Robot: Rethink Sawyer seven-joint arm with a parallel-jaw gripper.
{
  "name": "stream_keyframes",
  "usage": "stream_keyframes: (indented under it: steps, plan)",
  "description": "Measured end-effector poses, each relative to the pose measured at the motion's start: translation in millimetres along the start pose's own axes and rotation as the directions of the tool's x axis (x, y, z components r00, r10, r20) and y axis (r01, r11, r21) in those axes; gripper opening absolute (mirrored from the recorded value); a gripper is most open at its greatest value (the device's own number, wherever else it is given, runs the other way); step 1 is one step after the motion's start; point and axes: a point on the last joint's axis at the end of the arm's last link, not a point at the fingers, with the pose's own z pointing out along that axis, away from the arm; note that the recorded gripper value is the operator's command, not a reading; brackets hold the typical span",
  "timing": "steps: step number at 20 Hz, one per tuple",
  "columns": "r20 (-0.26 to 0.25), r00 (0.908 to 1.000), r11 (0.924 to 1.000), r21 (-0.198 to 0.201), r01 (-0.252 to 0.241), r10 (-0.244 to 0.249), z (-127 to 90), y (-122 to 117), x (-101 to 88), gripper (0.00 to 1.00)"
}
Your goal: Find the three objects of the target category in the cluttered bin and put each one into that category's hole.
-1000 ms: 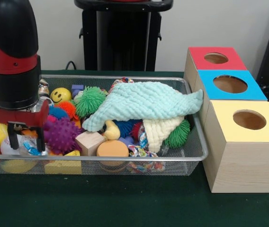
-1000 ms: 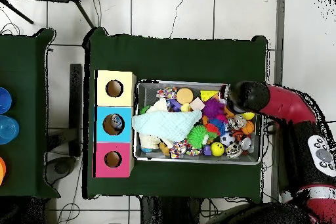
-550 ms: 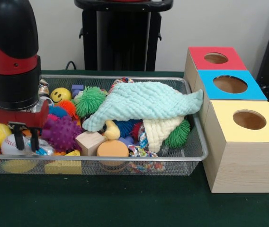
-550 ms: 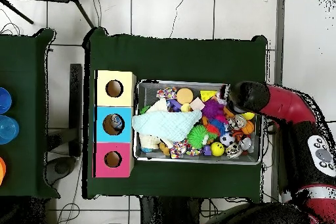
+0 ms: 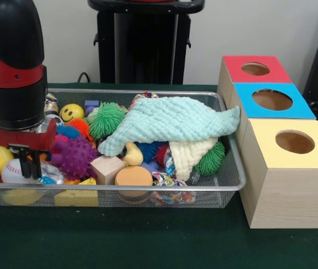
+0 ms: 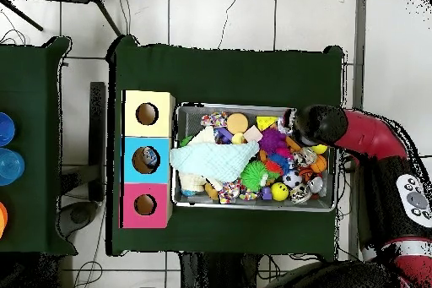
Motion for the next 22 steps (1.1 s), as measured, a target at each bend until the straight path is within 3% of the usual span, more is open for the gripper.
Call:
stream_keyframes:
  steps: [22]
  plan:
    - [0.003, 1.0000, 1.0000, 0.003, 0.001, -0.001, -3.0, -0.6, -1.1, 0.00]
